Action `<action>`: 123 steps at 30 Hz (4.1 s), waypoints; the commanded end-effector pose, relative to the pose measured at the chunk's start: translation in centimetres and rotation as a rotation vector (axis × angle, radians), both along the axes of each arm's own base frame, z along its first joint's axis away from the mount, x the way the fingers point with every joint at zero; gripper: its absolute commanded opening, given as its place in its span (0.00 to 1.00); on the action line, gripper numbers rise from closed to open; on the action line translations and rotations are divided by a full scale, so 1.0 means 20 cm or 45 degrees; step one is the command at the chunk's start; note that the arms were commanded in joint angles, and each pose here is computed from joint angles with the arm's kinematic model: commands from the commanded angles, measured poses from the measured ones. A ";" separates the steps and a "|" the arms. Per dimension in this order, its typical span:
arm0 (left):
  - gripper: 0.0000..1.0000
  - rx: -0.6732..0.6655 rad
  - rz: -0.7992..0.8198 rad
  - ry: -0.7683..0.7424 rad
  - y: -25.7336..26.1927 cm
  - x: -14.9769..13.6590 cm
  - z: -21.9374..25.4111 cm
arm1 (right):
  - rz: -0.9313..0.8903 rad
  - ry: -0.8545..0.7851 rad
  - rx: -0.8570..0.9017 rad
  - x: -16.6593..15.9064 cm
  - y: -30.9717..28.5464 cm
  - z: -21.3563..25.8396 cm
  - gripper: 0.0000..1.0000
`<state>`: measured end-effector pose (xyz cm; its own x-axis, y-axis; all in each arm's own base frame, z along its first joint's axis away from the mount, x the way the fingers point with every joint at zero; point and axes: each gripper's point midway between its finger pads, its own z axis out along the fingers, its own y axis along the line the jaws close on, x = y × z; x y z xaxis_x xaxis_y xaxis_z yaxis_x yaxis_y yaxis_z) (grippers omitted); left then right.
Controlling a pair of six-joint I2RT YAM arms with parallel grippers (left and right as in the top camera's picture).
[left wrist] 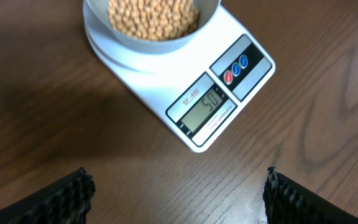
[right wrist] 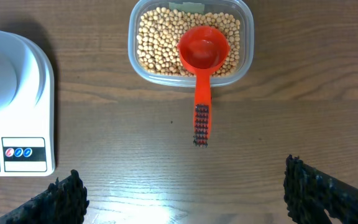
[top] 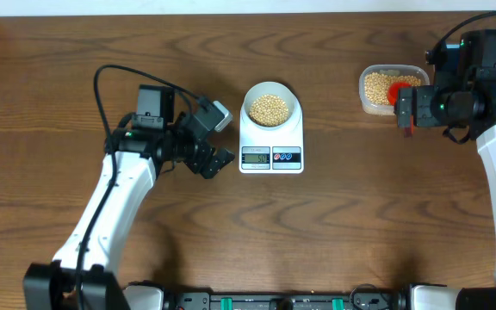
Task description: Scoop item into bowl and weigh 50g on scale
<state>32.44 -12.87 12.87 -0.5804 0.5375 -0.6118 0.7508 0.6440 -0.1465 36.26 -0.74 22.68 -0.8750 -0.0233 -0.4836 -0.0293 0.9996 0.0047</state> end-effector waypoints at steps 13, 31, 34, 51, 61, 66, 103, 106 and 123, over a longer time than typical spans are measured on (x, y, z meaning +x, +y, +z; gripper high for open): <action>0.89 -0.022 -0.010 0.025 -0.04 0.05 -0.09 | 0.018 -0.040 -0.014 0.00 0.01 0.06 0.99; 0.89 0.152 -0.054 0.141 -0.22 -0.05 -0.27 | 0.019 -0.040 -0.014 0.00 0.01 0.06 0.99; 0.90 0.143 -0.004 0.151 -0.22 -0.03 -0.27 | 0.018 -0.040 -0.014 0.00 0.01 0.06 0.99; 0.90 0.085 0.238 0.198 -0.28 0.05 -0.29 | 0.019 -0.040 -0.014 0.00 0.01 0.06 0.99; 0.90 0.143 0.387 0.228 -0.35 0.01 -0.31 | 0.019 -0.040 -0.014 0.00 0.01 0.06 0.99; 0.89 0.156 0.526 0.246 -0.34 0.01 -0.32 | 0.019 -0.040 -0.014 0.00 0.01 0.06 0.99; 0.90 0.184 0.554 0.061 -0.31 0.15 -0.27 | 0.019 -0.040 -0.014 0.00 0.01 0.06 0.99; 0.90 0.178 0.555 0.054 -0.31 0.15 -0.27 | 0.019 -0.041 -0.014 0.00 0.01 0.06 0.99; 0.90 0.181 0.522 0.202 -0.36 0.01 -0.31 | 0.019 -0.041 -0.014 0.00 0.01 0.06 0.99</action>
<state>33.96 -19.62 7.42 -0.8239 0.3078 -0.4759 0.4034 0.9082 -0.1110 36.26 -0.74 22.69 -0.8750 -0.0233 -0.4836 -0.0293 0.9996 0.0047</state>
